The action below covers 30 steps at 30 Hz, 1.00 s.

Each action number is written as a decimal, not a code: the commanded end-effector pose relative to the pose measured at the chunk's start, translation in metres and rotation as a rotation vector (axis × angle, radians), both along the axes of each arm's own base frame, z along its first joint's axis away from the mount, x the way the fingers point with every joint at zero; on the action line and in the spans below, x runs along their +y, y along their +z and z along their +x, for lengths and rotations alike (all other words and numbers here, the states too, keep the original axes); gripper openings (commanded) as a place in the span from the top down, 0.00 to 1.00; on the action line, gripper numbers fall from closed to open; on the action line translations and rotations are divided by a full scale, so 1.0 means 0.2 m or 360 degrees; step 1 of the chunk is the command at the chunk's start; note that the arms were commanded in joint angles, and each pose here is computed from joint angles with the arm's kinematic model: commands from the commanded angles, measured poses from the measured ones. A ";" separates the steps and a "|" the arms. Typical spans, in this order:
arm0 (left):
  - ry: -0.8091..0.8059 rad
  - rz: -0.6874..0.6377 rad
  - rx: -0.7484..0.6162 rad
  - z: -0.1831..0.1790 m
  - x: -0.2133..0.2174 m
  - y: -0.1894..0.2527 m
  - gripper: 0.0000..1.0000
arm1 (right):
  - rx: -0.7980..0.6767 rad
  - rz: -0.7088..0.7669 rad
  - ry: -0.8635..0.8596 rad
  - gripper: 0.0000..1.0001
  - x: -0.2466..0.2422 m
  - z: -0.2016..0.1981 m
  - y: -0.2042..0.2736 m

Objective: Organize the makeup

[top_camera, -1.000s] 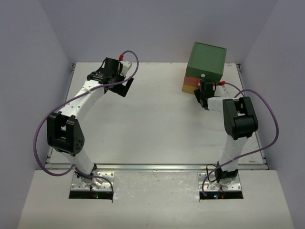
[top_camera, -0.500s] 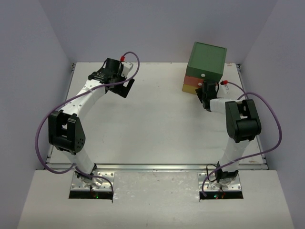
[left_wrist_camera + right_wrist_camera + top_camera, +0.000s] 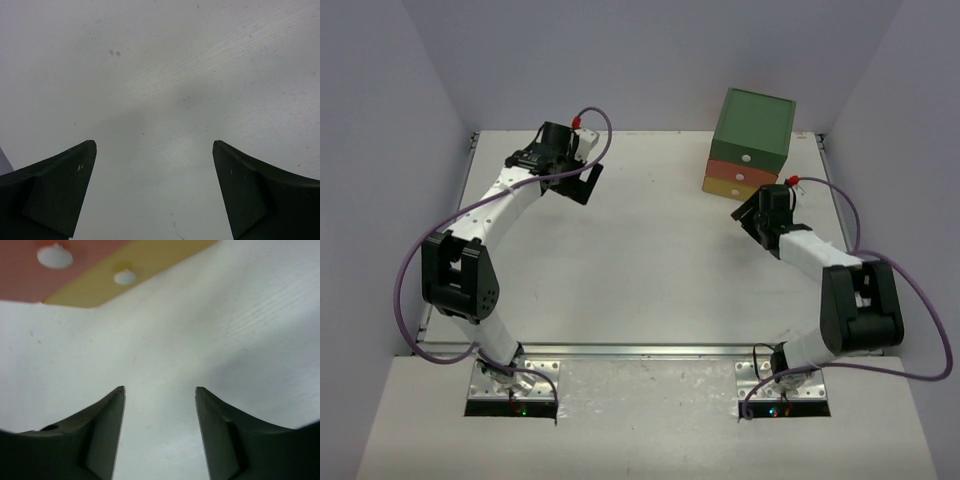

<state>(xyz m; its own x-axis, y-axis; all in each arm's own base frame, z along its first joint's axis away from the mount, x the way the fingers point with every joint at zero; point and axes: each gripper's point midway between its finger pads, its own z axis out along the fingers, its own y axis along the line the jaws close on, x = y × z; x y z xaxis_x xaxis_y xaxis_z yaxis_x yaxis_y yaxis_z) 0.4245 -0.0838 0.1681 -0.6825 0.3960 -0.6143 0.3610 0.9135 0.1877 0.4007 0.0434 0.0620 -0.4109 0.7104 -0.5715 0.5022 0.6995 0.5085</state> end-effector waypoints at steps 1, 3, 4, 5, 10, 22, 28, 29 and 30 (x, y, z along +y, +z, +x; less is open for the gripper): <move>0.0053 -0.0092 -0.0081 0.04 -0.01 0.07 0.00 | 0.0181 -0.0464 0.0178 0.30 -0.20 -0.37 -0.03; 0.0063 -0.0088 -0.0078 0.00 0.00 0.04 0.00 | 0.0200 -0.0575 0.0204 0.22 -0.28 -0.47 -0.03; 0.0069 -0.0089 -0.0102 0.00 0.01 0.06 0.00 | 0.0232 -0.0592 0.0186 0.17 -0.32 -0.52 -0.05; 0.0082 -0.0077 -0.0102 -0.02 0.02 0.03 0.00 | 0.0260 -0.0600 0.0183 0.15 -0.35 -0.56 -0.05; 0.0148 -0.0034 -0.0108 -0.09 0.08 -0.06 0.00 | 0.0330 -0.0624 0.0065 0.11 -0.49 -0.72 -0.08; 0.0311 0.0035 -0.0120 -0.23 0.23 -0.28 0.00 | 0.0277 -0.0558 -0.0293 0.08 -0.56 -0.79 0.00; 0.0330 0.0027 -0.0095 -0.21 0.23 -0.30 0.00 | 0.0220 -0.0517 -0.0366 0.07 -0.56 -0.79 0.04; 0.0330 0.0025 -0.0089 -0.21 0.23 -0.30 0.00 | 0.0210 -0.0508 -0.0372 0.06 -0.56 -0.79 0.04; 0.0327 0.0020 -0.0083 -0.21 0.22 -0.31 0.00 | 0.0196 -0.0498 -0.0371 0.06 -0.56 -0.79 0.04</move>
<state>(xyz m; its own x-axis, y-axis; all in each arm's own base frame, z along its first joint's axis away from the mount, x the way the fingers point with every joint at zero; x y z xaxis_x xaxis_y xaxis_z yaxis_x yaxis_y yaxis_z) 0.3634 -0.0402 0.0903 -0.7559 0.3013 -0.5812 0.2057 0.9522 0.2260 0.2339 -0.0618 0.0496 -0.4372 0.5686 -0.6968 0.6803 0.7159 0.1573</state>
